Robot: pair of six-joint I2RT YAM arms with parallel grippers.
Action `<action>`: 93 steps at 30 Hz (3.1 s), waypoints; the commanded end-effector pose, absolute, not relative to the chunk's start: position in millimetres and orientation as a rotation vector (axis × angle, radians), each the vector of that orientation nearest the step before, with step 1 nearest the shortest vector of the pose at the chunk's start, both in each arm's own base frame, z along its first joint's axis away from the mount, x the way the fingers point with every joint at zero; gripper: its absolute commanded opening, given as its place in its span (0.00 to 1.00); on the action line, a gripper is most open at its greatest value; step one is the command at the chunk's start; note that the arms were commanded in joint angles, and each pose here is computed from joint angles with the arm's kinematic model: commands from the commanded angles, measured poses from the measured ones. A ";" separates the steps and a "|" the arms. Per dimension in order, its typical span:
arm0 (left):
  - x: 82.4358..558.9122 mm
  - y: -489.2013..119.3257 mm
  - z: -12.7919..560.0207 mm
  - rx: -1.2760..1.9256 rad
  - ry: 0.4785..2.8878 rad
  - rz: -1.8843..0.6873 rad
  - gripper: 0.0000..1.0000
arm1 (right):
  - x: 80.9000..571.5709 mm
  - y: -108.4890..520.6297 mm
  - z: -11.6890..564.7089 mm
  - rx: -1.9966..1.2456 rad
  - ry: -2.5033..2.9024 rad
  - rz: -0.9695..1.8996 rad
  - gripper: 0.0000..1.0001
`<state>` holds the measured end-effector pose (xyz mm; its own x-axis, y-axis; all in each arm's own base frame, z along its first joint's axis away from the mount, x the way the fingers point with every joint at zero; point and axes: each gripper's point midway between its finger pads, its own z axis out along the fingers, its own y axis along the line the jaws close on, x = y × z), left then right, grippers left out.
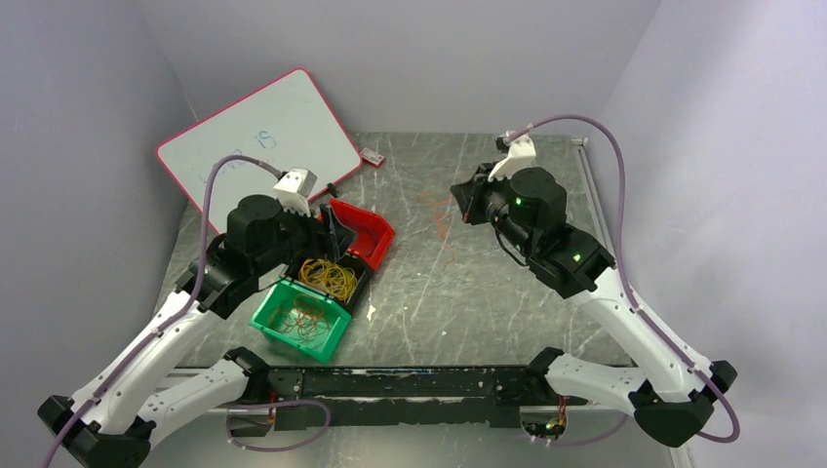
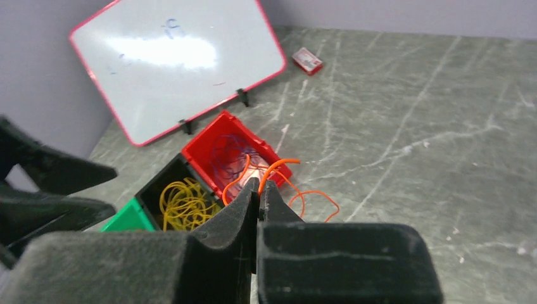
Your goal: Untangle the cables
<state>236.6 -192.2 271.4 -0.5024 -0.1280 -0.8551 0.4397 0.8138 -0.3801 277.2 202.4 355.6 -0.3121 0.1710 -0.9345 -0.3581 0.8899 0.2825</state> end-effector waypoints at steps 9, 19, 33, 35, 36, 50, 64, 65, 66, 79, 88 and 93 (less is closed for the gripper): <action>248.4 -150.2 315.7 0.157 1.884 -0.466 0.76 | 237.0 255.1 391.4 -0.499 1.669 0.824 0.00; 228.0 -75.3 345.3 -0.130 1.802 -0.256 0.75 | 187.1 337.1 386.1 -0.694 1.622 0.870 0.00; 188.5 -30.3 356.8 -0.277 1.724 -0.246 0.74 | 151.6 432.4 373.3 -0.868 1.547 1.078 0.00; 186.5 -29.0 356.6 -0.274 1.727 -0.243 0.73 | 152.1 442.4 368.2 -0.868 1.552 1.097 0.00; 186.0 -28.6 356.5 -0.276 1.726 -0.245 0.73 | 152.8 446.8 366.0 -0.867 1.556 1.103 0.00; 181.9 -26.2 349.6 -0.268 1.730 -0.242 0.74 | 150.9 476.4 350.2 -0.897 1.561 1.167 0.00; 180.4 -24.8 347.2 -0.273 1.736 -0.239 0.74 | 155.8 497.5 289.3 -0.982 1.675 1.116 0.00; 180.6 -25.0 347.3 -0.273 1.735 -0.240 0.74 | 156.0 498.2 282.9 -0.988 1.686 1.110 0.00; 180.8 -25.3 346.9 -0.272 1.735 -0.240 0.74 | 156.4 498.6 277.0 -0.992 1.698 1.102 0.00; 184.2 -29.6 344.5 -0.256 1.751 -0.239 0.74 | 172.8 497.6 190.8 -1.090 1.851 0.769 0.00; 185.4 -31.8 345.2 -0.247 1.757 -0.241 0.74 | 163.7 506.0 138.8 -1.185 1.906 0.561 0.00; 186.6 -33.1 345.4 -0.243 1.757 -0.242 0.74 | 155.2 510.5 118.7 -1.237 1.918 0.530 0.00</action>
<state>184.8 -30.2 345.1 -0.1898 -0.3024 -0.9341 -0.0404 0.9530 -0.3003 152.1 508.1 121.9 -0.2529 -0.5481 -0.7973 -0.9002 0.4353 -0.0137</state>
